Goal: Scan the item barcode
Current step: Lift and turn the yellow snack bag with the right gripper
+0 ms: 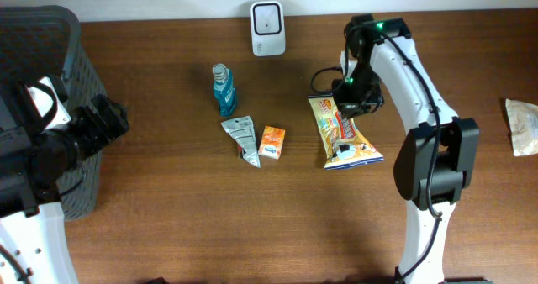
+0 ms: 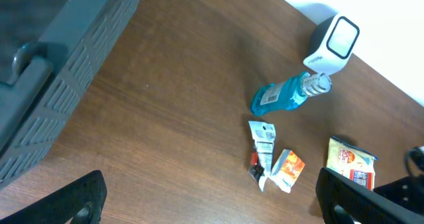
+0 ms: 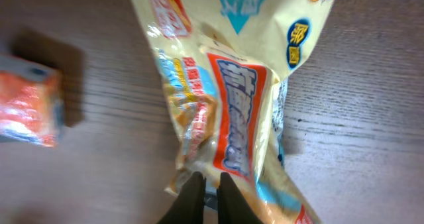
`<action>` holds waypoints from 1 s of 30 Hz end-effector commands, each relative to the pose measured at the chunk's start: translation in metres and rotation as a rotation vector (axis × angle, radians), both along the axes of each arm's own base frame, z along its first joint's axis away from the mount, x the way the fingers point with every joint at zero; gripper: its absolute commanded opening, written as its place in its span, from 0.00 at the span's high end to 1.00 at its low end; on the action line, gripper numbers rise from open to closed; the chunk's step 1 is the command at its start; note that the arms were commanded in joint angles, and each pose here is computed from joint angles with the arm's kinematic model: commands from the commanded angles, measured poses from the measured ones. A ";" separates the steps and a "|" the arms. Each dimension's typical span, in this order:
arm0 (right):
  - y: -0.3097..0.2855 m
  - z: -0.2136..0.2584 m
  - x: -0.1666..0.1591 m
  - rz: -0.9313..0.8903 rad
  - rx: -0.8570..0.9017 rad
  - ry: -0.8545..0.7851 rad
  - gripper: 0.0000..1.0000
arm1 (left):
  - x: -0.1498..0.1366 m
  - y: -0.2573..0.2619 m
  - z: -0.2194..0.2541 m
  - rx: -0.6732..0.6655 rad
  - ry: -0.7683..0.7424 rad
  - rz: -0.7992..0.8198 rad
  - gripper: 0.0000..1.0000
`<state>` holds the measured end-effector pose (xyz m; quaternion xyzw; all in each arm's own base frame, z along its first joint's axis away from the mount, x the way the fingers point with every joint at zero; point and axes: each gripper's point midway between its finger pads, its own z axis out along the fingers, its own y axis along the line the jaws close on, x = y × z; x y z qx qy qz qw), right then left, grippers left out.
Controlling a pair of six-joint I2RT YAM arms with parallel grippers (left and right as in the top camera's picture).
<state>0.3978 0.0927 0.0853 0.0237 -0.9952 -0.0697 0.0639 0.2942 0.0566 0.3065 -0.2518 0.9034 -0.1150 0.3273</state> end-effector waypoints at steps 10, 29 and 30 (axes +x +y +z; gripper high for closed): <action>-0.038 -0.082 -0.009 -0.064 -0.226 -0.020 0.90 | 0.000 0.000 0.000 -0.013 0.000 0.008 0.01; -0.049 -0.037 -0.009 -0.065 -0.272 0.003 0.89 | 0.000 0.000 0.000 -0.013 0.000 0.008 0.01; -0.050 -0.047 -0.010 -0.065 -0.275 -0.001 0.89 | 0.000 0.000 0.000 -0.013 0.000 0.008 0.01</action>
